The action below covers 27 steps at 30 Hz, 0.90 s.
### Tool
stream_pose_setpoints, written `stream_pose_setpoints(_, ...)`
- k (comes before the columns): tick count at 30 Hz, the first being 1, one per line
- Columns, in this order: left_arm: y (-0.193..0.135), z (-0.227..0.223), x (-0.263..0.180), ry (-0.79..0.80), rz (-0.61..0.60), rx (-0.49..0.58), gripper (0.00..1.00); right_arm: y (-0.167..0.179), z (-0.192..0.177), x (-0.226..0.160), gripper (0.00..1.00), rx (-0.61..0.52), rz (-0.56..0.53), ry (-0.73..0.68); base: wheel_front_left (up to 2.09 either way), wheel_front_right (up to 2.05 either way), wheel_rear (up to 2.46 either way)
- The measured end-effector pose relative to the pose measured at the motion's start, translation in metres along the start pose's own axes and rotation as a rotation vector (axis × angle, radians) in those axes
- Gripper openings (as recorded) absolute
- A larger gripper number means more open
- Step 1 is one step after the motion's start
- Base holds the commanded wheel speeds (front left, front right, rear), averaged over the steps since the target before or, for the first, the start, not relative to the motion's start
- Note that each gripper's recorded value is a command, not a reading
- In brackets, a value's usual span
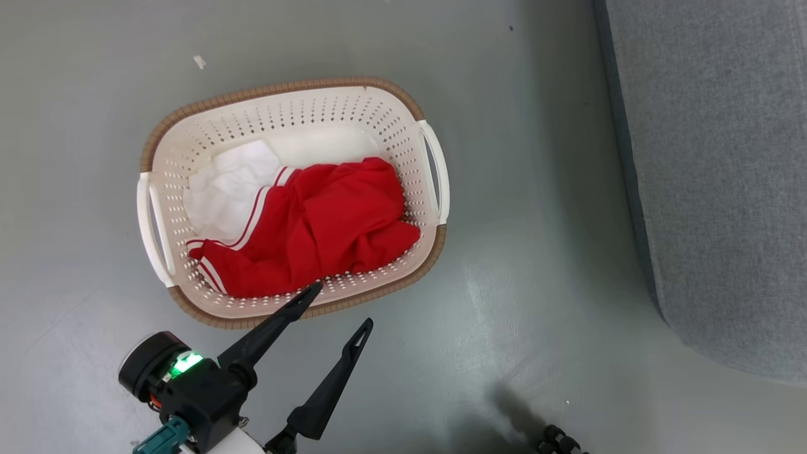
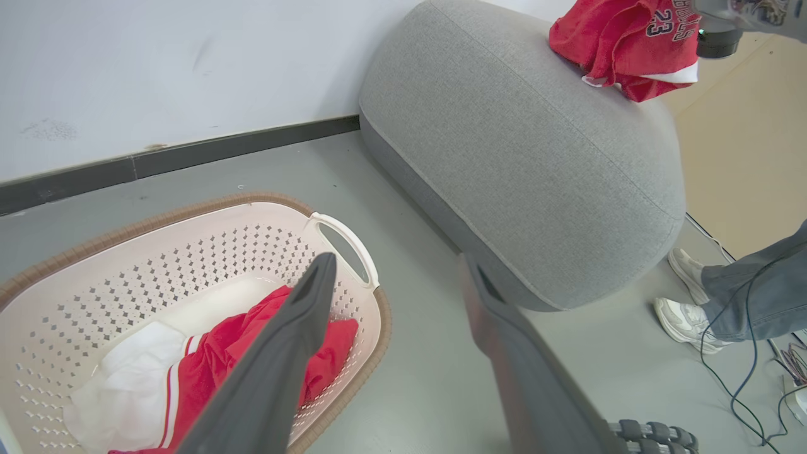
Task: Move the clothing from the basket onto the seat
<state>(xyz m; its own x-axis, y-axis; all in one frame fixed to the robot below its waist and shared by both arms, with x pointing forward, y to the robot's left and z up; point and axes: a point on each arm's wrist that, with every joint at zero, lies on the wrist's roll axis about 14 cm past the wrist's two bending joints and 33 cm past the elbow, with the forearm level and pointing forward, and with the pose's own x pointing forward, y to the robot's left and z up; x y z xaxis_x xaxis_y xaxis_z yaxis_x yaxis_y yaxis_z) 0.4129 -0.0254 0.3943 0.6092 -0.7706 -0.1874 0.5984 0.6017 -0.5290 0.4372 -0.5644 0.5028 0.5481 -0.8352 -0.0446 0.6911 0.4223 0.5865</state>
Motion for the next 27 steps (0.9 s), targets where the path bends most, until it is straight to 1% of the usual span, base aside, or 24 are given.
stream_pose_setpoints(12,0.019,-0.003,0.009,-0.012,0.021,-0.019,1.00,-0.023,-0.058,-0.006,0.00,-0.035,-0.067,0.067,0.00,0.00,0.00)
stream_pose_setpoints(13,0.020,-0.002,0.010,-0.018,0.022,-0.019,1.00,-0.024,-0.061,-0.006,0.03,-0.038,-0.069,0.070,0.00,0.00,0.00)
stream_pose_setpoints(14,0.021,-0.001,0.011,-0.024,0.023,-0.018,1.00,-0.024,-0.064,-0.006,0.09,-0.045,-0.069,0.069,0.00,0.00,0.00)
stream_pose_setpoints(15,0.022,0.001,0.012,-0.032,0.024,-0.016,1.00,-0.025,-0.066,-0.006,0.12,-0.055,-0.068,0.070,0.00,0.00,0.00)
stream_pose_setpoints(17,0.025,0.003,0.011,-0.045,0.032,-0.013,1.00,-0.024,-0.072,-0.007,0.13,-0.070,-0.064,0.072,0.00,0.00,0.00)
stream_pose_setpoints(21,0.026,0.006,0.011,-0.056,0.042,-0.006,1.00,-0.021,-0.080,-0.010,0.15,-0.067,-0.058,0.080,0.00,0.00,0.00)
stream_pose_setpoints(22,0.026,0.007,0.011,-0.063,0.043,-0.004,1.00,-0.019,-0.081,-0.011,0.16,-0.072,-0.050,0.084,0.00,0.00,0.00)
stream_pose_setpoints(23,0.026,0.010,0.012,-0.072,0.043,-0.002,1.00,-0.016,-0.081,-0.011,0.20,-0.079,-0.041,0.085,0.00,0.00,0.00)
stream_pose_setpoints(24,0.025,0.012,0.012,-0.081,0.042,-0.001,1.00,-0.012,-0.081,-0.010,0.26,-0.082,-0.030,0.082,0.00,0.00,0.00)
stream_pose_setpoints(25,0.024,0.013,0.012,-0.086,0.038,-0.003,1.00,-0.008,-0.081,-0.011,0.35,-0.092,-0.016,0.084,0.00,0.00,0.00)
stream_pose_setpoints(26,0.023,0.015,0.013,-0.095,0.039,-0.006,1.00,-0.005,-0.081,-0.011,0.48,-0.096,-0.005,0.083,0.00,0.00,0.00)
stream_pose_setpoints(27,0.023,0.016,0.013,-0.100,0.039,-0.010,1.00,-0.003,-0.082,-0.012,0.69,-0.095,0.002,0.085,0.00,0.00,0.00)
